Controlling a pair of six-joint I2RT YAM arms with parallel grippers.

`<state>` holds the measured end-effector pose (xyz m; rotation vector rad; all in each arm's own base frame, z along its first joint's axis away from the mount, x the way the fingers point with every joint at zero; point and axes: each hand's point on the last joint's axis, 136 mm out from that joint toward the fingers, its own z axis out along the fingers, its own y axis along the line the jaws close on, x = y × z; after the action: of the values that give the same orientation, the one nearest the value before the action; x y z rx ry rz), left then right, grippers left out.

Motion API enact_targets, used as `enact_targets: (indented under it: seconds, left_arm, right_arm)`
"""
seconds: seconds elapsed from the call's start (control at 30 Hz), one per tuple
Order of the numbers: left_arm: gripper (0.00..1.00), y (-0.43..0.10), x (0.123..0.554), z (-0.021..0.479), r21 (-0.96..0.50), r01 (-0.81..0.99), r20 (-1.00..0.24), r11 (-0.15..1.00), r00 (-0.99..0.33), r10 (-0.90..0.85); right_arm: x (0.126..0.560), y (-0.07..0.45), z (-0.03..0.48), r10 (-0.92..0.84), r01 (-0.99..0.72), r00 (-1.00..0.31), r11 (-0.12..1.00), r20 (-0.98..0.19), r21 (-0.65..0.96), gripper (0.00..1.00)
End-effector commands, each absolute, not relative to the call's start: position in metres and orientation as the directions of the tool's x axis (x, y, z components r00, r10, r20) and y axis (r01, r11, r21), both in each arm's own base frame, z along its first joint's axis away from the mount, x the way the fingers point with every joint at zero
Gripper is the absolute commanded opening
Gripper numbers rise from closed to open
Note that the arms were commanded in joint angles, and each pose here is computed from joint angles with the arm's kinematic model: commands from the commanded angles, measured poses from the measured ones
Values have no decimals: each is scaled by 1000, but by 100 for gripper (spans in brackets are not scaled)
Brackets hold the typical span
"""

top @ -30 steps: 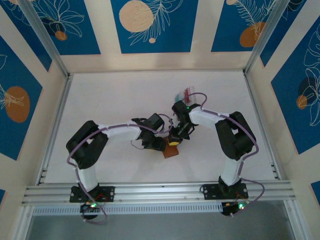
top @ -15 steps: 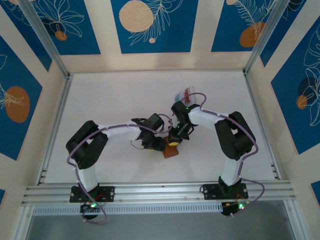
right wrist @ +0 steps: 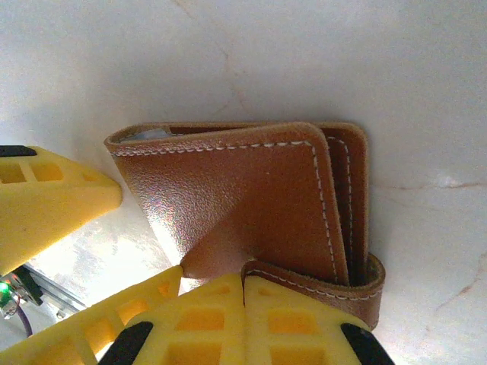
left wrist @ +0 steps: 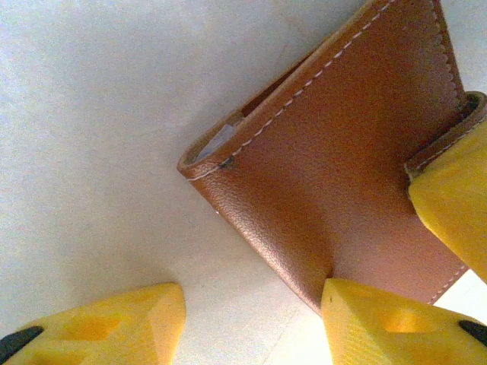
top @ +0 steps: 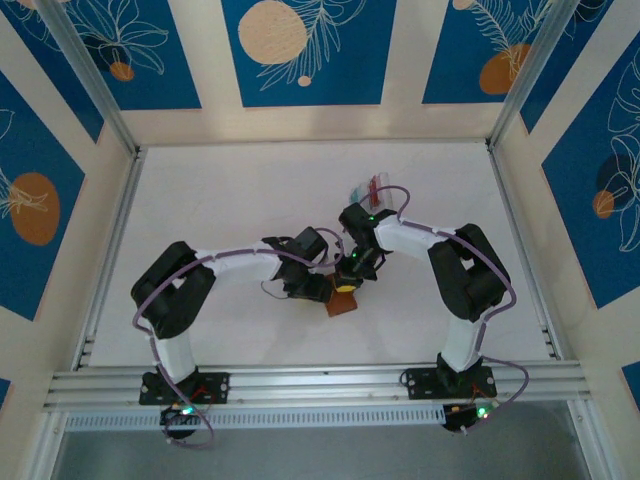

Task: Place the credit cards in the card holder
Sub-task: Close the button on the card holder, then reset both arms

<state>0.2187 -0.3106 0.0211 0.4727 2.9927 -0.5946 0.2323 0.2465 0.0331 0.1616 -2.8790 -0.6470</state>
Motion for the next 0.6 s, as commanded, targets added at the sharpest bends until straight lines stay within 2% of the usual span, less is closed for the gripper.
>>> enact_targets:
  seconds: [0.0,0.07,0.27,0.43,0.57]
  left_arm:
    - [52,-302,203,-5,-359,276,-29,892,-958,285]
    - [53,-298,208,5,-355,270,-47,895,-961,271]
    - [58,-277,225,49,-371,244,-130,896,-969,210]
    - [61,-252,238,94,-422,195,-206,885,-972,116]
    - [73,-221,251,137,-429,162,-311,889,-950,23]
  right_arm:
    - [220,239,14,-133,-53,-972,929,195,366,0]
    - [226,245,24,-131,-60,-979,919,158,389,4]
    - [241,263,56,-138,-86,-987,884,80,460,30]
    - [254,277,93,-146,-135,-989,843,-20,520,44]
    - [266,280,139,-140,-200,-979,813,-151,546,56]
